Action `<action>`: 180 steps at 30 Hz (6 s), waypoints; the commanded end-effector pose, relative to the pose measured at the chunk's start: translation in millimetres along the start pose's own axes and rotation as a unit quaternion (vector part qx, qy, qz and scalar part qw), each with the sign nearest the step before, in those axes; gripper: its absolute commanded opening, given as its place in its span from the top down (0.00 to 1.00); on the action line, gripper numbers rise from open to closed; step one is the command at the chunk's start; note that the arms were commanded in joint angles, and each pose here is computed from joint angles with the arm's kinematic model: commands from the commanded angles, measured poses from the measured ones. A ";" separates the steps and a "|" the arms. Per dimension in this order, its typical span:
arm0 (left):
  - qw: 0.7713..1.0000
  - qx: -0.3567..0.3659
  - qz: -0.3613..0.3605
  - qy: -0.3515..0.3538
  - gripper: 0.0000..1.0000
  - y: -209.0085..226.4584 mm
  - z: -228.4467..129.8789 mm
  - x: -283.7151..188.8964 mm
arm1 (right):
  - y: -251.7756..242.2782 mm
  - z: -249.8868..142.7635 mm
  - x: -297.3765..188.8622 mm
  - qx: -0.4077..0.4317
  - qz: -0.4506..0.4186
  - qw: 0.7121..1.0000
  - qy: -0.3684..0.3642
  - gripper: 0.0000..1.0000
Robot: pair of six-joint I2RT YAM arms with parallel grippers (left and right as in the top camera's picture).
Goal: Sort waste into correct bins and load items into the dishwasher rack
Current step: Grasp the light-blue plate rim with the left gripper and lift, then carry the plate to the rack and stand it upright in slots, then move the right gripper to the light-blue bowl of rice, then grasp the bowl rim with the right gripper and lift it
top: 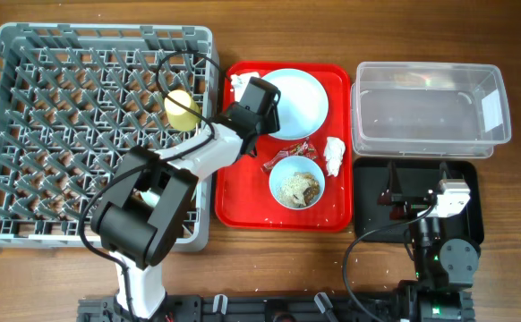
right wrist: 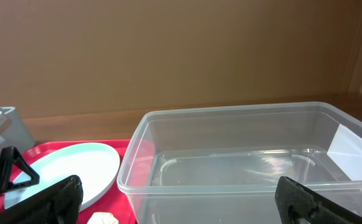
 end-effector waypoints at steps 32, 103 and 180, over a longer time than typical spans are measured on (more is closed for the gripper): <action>0.965 0.007 -0.097 -0.244 0.96 -3.5 143.4 -201.3 | -1.2 1.0 -0.2 0.000 -0.004 1.000 -0.003 0.00; 0.822 0.361 0.413 -0.154 0.96 143.9 176.3 -149.8 | -1.2 1.0 -0.2 0.000 -0.004 1.000 -0.003 0.00; 0.964 -0.226 -0.133 -0.035 0.00 159.4 111.3 -285.2 | 251.1 -77.6 32.6 -0.131 0.128 0.808 0.560 0.66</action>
Point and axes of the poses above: each gripper's point midway between its finger pads, its own x axis out along the fingers, its own y axis along the line the jaws close on, z = x × y, the point moved 4 cm from there along -x, back along the fingers, and after that the axes turned 4 degrees about -x, right-handed, at the moved point
